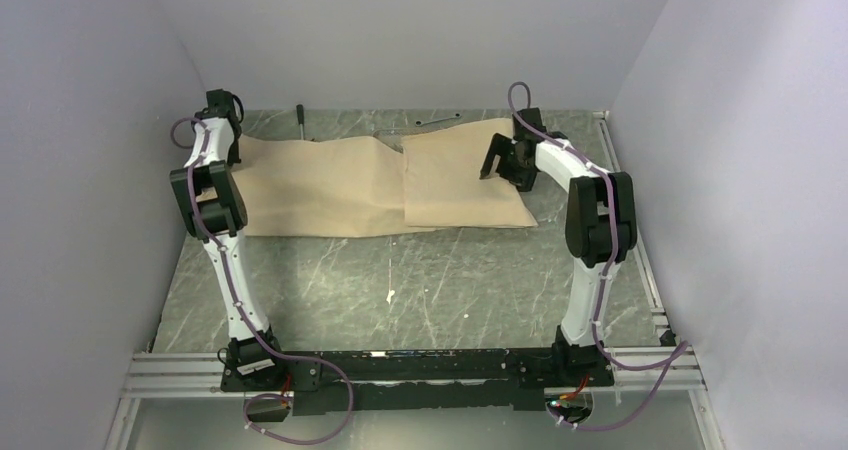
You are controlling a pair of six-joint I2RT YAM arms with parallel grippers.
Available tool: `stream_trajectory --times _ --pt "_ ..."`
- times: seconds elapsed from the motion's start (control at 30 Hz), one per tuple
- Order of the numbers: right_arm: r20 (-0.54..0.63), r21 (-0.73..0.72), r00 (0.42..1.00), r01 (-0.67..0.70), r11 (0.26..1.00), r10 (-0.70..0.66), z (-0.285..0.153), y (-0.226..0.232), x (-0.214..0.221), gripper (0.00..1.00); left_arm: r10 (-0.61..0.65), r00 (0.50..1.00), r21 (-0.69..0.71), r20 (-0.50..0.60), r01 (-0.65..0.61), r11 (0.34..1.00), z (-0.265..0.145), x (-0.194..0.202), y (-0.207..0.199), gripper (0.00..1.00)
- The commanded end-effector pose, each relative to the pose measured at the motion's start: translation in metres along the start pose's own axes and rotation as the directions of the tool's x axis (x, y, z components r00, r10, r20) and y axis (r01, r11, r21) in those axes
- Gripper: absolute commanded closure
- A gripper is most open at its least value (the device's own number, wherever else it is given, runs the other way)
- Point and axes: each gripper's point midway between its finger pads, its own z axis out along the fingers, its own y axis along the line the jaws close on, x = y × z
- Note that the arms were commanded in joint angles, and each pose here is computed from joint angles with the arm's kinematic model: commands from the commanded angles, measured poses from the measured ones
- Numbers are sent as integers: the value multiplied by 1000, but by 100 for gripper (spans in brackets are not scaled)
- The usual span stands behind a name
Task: Open and lay out the surgical kit
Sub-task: Open the surgical kit at the center of the board.
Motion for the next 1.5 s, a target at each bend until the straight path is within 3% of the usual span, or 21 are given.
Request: stream_trajectory --times 0.0,0.33,0.4,0.47,0.6,0.87,1.13,1.3,1.47 --pt "36 -79 999 -27 996 30 -15 34 -1 14 -22 999 -198 32 28 980 9 -12 61 100" --pt "20 -104 999 -46 993 48 -12 49 4 15 -56 998 -261 18 58 964 12 -7 80 97" --pt "23 -108 998 -50 993 53 -13 50 3 15 -76 997 -246 31 82 966 6 -11 79 71" --pt "32 -110 998 -51 993 55 -16 51 1 14 -107 993 -214 58 117 970 -3 -17 78 54" --pt "36 -120 999 -33 992 38 -22 56 -5 14 -158 979 -133 126 174 976 -35 -36 71 38" --pt "43 -78 999 -15 997 19 -29 54 -9 14 -110 973 -136 204 139 981 -86 -57 52 27" --pt "154 30 987 32 999 -37 -62 50 -34 14 -163 952 28 260 162 986 -126 -66 16 17" --pt "237 121 956 145 982 -171 -85 69 -38 14 -244 951 155 188 217 964 -128 -43 -11 17" --pt "264 149 873 383 912 -410 -91 125 -9 14 -308 950 244 55 287 927 -114 2 -44 22"
